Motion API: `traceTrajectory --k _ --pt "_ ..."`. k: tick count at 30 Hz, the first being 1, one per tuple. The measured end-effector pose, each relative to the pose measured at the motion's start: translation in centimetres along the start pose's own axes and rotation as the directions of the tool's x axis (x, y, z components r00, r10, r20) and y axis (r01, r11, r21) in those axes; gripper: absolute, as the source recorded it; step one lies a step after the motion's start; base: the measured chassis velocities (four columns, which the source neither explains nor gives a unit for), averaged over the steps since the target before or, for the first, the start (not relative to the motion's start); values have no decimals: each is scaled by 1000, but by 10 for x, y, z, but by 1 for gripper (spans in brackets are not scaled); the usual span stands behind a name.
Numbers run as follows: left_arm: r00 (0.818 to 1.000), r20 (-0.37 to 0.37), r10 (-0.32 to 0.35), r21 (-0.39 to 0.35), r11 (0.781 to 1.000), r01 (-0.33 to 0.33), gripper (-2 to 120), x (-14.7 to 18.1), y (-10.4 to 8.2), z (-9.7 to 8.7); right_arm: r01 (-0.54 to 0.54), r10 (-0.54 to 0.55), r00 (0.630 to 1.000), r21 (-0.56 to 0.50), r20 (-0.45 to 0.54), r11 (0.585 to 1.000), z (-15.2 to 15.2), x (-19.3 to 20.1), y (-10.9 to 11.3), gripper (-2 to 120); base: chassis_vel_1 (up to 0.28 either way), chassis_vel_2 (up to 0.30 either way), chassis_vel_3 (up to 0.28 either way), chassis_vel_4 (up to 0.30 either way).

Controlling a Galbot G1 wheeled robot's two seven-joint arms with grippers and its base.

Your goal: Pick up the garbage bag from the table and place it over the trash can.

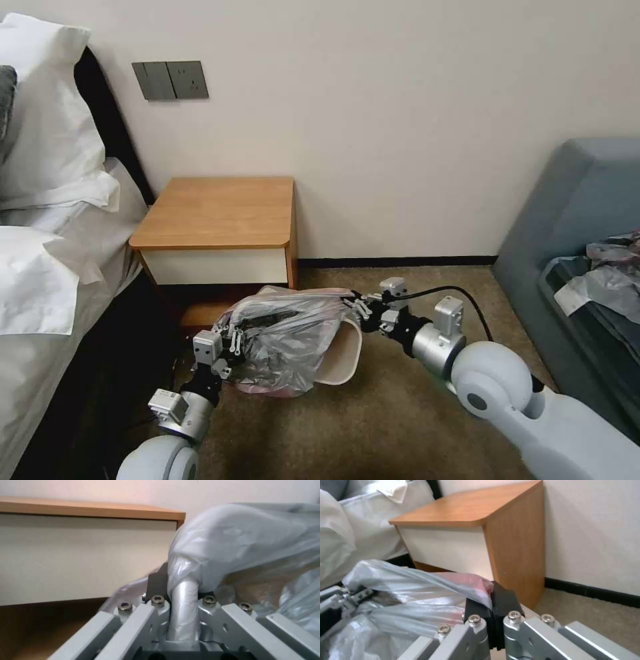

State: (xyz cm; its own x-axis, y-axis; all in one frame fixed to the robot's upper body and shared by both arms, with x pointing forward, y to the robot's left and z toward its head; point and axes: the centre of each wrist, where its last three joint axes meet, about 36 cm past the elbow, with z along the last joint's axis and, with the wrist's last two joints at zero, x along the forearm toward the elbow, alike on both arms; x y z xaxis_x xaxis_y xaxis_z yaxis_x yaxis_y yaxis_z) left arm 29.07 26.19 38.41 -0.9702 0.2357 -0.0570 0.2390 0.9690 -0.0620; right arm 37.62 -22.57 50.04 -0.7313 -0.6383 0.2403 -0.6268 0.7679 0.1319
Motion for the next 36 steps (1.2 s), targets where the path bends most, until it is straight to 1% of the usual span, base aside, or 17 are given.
traceTrajectory --k 3,7,11,13,15,18,19,22,23,25,27,28,29,30,32,33,36 --pt "1000 3 -20 5 1000 20 3 -1 1 0 -6 6 1000 26 -5 1000 1 4 -5 4 0 0 0 0" --pt "1000 6 -31 13 999 31 3 -2 2 0 -7 8 1000 52 -17 999 6 8 -9 23 0 0 0 0" --pt "999 7 -37 18 999 36 3 -4 3 0 10 -9 1000 65 -18 998 6 13 -9 32 0 0 0 0" --pt "999 3 -47 28 998 47 3 -6 4 -1 28 -27 1000 78 -15 997 5 18 -7 44 0 0 0 0" --pt "999 0 -54 35 998 54 3 -8 4 -1 32 -31 999 82 -12 996 5 21 -5 48 0 0 0 0" --pt "998 -8 -70 47 996 70 3 -11 4 0 32 -33 999 79 1 996 6 32 1 64 0 0 0 0" --pt "998 -8 -70 47 996 70 3 -11 4 0 32 -33 999 79 1 996 6 32 1 64 0 0 0 0" --pt "997 -16 -81 49 996 81 3 -12 5 1 35 -37 999 75 20 997 2 38 8 74 0 0 0 0" --pt "996 -18 -85 49 995 86 3 -13 5 2 37 -39 999 58 34 998 -1 41 12 78 0 0 0 0" --pt "995 -21 -101 61 993 102 3 -14 4 2 40 -34 996 -71 79 997 -10 47 34 89 0 0 0 0" --pt "994 -22 -104 65 992 105 3 -14 3 2 37 -29 996 -99 85 994 -12 47 38 90 0 0 0 0" --pt "993 -22 -114 89 989 116 3 -15 2 2 29 -3 995 -257 101 966 -15 51 60 97 0 0 0 0" --pt "993 -19 -118 100 988 120 3 -16 1 1 20 12 995 -325 97 945 -16 52 71 99 0 0 0 0" --pt "993 -19 -118 100 988 120 3 -16 1 1 20 12 995 -325 97 945 -16 52 71 99 0 0 0 0" --pt "992 -9 -124 134 983 124 3 -17 0 0 -3 36 997 -433 69 901 -13 52 89 100 0 0 0 0" --pt "992 -9 -124 134 983 124 3 -17 0 0 -3 36 997 -433 69 901 -13 52 89 100 0 0 0 0" --pt "991 9 -134 184 974 130 3 -19 -3 -3 -3 30 999 -508 44 862 0 48 106 100 0 0 0 0"
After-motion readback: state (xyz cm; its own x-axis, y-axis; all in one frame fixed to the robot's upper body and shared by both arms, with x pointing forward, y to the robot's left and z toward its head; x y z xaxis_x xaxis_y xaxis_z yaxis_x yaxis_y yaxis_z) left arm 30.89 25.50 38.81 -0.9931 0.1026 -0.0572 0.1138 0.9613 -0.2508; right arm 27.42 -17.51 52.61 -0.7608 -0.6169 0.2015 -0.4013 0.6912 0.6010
